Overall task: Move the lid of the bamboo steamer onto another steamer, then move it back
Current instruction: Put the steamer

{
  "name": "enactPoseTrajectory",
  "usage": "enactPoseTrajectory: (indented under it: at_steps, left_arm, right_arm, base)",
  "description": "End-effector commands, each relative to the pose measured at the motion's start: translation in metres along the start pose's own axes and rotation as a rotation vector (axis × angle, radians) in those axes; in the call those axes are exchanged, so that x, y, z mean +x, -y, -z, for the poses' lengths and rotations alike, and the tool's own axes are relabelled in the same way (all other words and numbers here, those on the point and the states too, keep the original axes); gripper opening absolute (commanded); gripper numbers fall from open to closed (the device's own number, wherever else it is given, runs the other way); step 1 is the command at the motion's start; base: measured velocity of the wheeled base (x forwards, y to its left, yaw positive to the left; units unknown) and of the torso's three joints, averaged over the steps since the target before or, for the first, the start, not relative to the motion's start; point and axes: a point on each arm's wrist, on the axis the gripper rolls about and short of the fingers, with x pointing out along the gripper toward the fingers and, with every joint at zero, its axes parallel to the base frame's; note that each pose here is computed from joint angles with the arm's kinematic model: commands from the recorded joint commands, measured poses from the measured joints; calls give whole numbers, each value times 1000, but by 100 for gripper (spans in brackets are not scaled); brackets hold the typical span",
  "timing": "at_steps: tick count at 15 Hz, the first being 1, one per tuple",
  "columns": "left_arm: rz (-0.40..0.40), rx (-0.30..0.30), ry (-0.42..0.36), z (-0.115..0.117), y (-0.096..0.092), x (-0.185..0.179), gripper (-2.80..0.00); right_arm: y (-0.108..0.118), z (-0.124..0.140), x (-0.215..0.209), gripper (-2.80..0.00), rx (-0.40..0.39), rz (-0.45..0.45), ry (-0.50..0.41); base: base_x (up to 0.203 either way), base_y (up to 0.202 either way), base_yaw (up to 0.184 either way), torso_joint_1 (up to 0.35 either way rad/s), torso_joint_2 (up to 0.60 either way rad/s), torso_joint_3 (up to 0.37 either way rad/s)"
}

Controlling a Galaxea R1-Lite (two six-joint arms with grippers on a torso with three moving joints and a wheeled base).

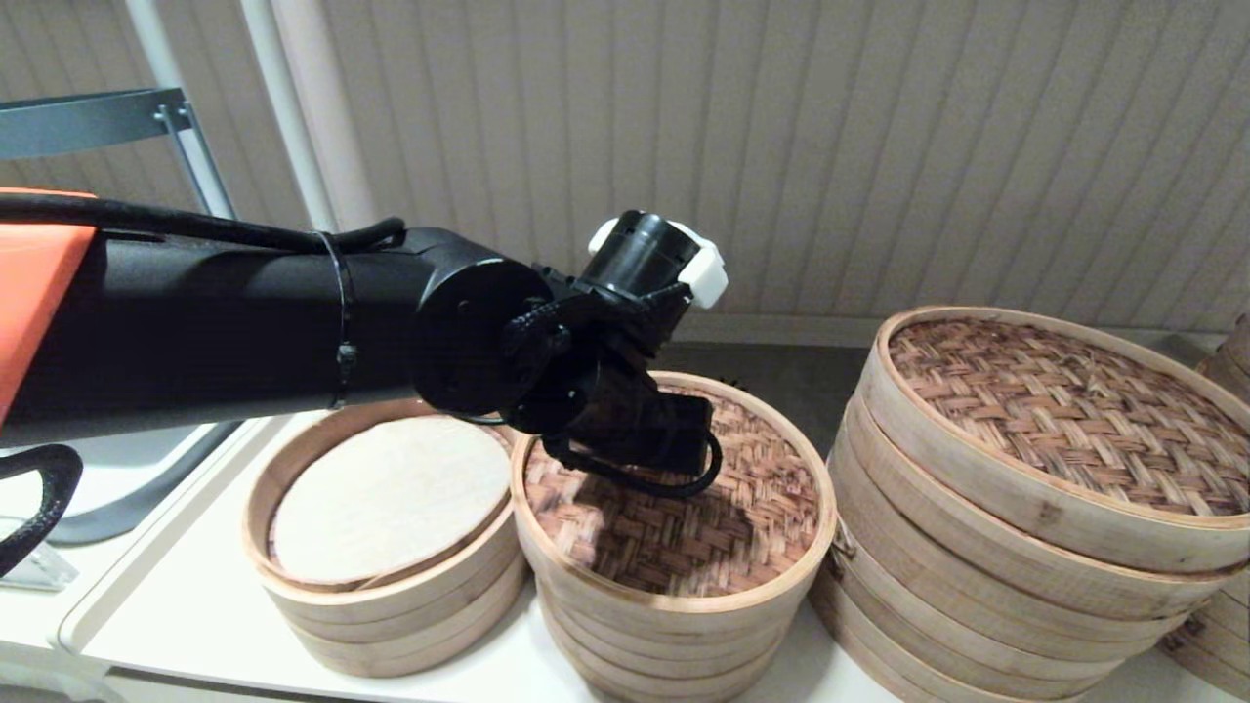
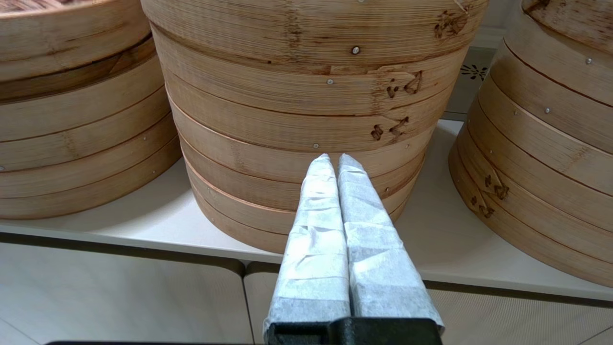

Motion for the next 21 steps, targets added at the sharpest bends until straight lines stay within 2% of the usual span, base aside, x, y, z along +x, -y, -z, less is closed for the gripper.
enactPoseTrajectory:
  at_steps: [1,7,14,21]
  left_arm:
    - [-6,-1,-12,2,0,6,-280]
    - [-5,-3,-2,2,2,16,-280]
    - [3,-32,22,-4,3,13,-280]
    - [-11,-52,13,-3,-1,20,-280]
  right_arm:
    - [0,7,2,-280,0,-2,-25]
    - [0,7,2,-280,0,-2,-23]
    - [0,7,2,-280,0,-2,-23]
    - [0,7,2,-280,0,-2,-23]
  base:
    - [0,0,0,0,0,0]
    - [0,0,0,0,0,0]
    - [0,0,0,0,0,0]
    - [0,0,0,0,0,0]
